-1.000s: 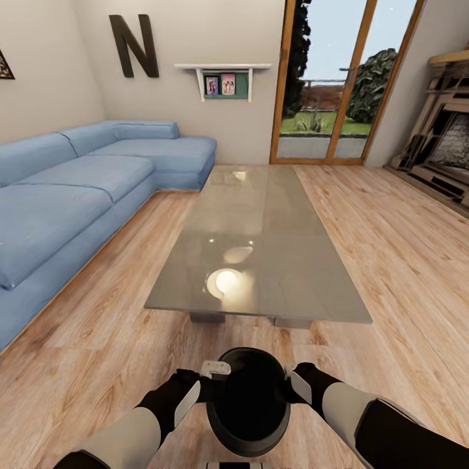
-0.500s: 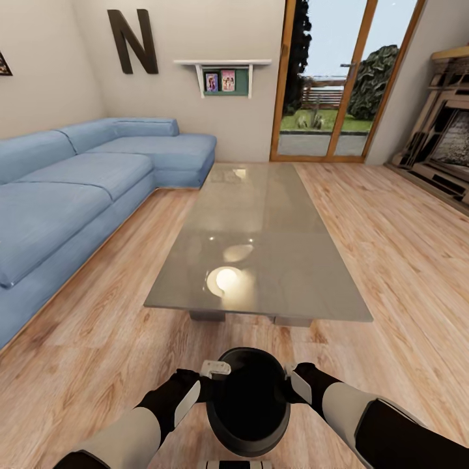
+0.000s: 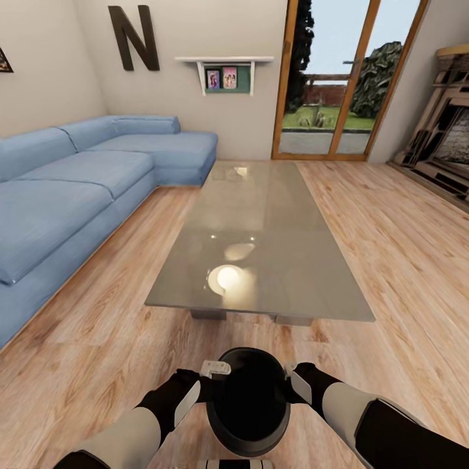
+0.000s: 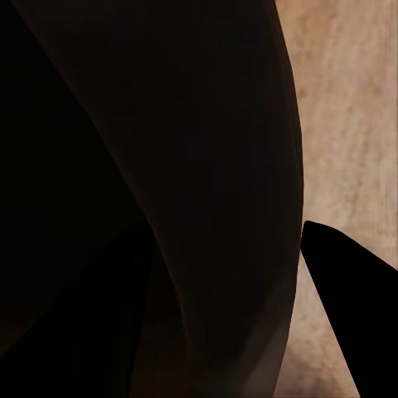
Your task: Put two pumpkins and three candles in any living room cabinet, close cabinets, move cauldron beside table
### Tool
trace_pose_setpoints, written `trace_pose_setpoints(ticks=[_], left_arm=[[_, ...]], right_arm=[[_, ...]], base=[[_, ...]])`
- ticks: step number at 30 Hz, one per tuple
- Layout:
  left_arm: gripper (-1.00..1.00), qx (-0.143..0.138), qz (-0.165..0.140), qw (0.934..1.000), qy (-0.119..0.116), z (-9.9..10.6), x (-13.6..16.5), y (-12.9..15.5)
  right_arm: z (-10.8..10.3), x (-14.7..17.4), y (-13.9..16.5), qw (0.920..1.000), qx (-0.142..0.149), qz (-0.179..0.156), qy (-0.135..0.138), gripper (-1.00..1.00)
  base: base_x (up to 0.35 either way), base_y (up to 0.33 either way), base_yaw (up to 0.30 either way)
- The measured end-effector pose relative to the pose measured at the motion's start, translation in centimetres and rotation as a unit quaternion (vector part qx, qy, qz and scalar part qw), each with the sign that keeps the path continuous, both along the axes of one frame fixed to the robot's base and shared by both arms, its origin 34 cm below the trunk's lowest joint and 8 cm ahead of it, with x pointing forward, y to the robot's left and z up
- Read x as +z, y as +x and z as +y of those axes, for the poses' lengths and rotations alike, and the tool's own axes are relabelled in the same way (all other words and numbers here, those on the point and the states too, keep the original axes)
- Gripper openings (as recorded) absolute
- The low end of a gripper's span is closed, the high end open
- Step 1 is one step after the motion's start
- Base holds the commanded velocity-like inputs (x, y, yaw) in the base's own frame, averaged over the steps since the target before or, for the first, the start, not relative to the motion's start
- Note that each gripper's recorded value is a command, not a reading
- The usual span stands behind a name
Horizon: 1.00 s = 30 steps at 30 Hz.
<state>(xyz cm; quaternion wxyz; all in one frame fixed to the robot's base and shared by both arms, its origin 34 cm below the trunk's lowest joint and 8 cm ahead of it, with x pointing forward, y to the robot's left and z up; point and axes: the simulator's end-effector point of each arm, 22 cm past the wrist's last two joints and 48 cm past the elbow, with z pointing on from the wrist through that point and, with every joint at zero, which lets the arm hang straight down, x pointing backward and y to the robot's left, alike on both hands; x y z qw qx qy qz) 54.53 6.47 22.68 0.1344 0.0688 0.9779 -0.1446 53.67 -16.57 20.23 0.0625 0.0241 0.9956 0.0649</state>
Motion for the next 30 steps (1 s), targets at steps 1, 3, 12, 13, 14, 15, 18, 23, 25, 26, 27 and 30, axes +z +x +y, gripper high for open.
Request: trace_pose_setpoints(ticks=[1,3,12,13,14,15,18,23,25,26,27,30], left_arm=[[-1.0,0.0,0.001,1.0,0.0,0.0,-0.05,-0.03],[-1.0,0.0,0.001,1.0,0.0,0.0,-0.08,-0.04],[-1.0,0.0,0.001,1.0,0.0,0.0,-0.1,-0.05],[-1.0,0.0,0.001,1.0,0.0,0.0,-0.1,-0.05],[-1.0,0.0,0.001,1.0,0.0,0.0,-0.1,-0.05],[-1.0,0.0,0.001,1.0,0.0,0.0,-0.1,-0.05],[-1.0,0.0,0.001,1.0,0.0,0.0,-0.1,-0.05],[-1.0,0.0,0.001,1.0,0.0,0.0,-0.1,-0.05],[-1.0,0.0,0.005,1.0,0.0,0.0,-0.52,-0.31],[-1.0,0.0,0.007,1.0,0.0,-0.01,-0.71,-0.41],[-1.0,0.0,0.009,1.0,0.0,-0.01,-0.91,-0.53],[-1.0,0.0,0.009,1.0,0.0,0.0,-0.88,-0.49]], right_arm=[[0.0,-0.05,-0.03,1.0,0.0,0.001,0.0,-1.0],[0.0,-0.08,-0.05,1.0,0.0,0.001,0.0,-1.0],[0.0,-0.1,-0.06,1.0,0.0,0.001,0.0,-1.0],[0.0,-0.1,-0.06,1.0,0.0,0.001,0.0,-1.0],[0.0,-0.1,-0.06,1.0,0.0,0.001,0.0,-1.0],[0.0,-0.1,-0.06,1.0,0.0,0.001,0.0,-1.0],[0.0,-0.1,-0.06,1.0,0.0,0.001,0.0,-1.0],[0.0,-0.1,-0.06,1.0,0.0,0.001,0.0,-1.0],[0.0,-0.51,-0.33,1.0,0.0,0.005,0.0,-1.0],[0.0,-0.7,-0.45,1.0,0.0,0.007,0.0,-1.0],[0.0,-0.89,-0.58,1.0,0.0,0.009,0.0,-1.0],[0.0,-0.88,-0.54,1.0,0.0,0.009,0.0,-1.0]], base=[[0.0,0.0,0.024],[0.0,0.0,0.01],[0.0,0.0,0.001],[0.0,0.0,0.0],[0.0,0.0,0.0],[0.0,0.0,0.0],[0.0,0.0,0.0],[0.0,0.0,0.0],[0.0,0.0,0.0],[0.0,0.0,0.0],[0.0,0.0,0.0],[0.0,0.0,0.0]])
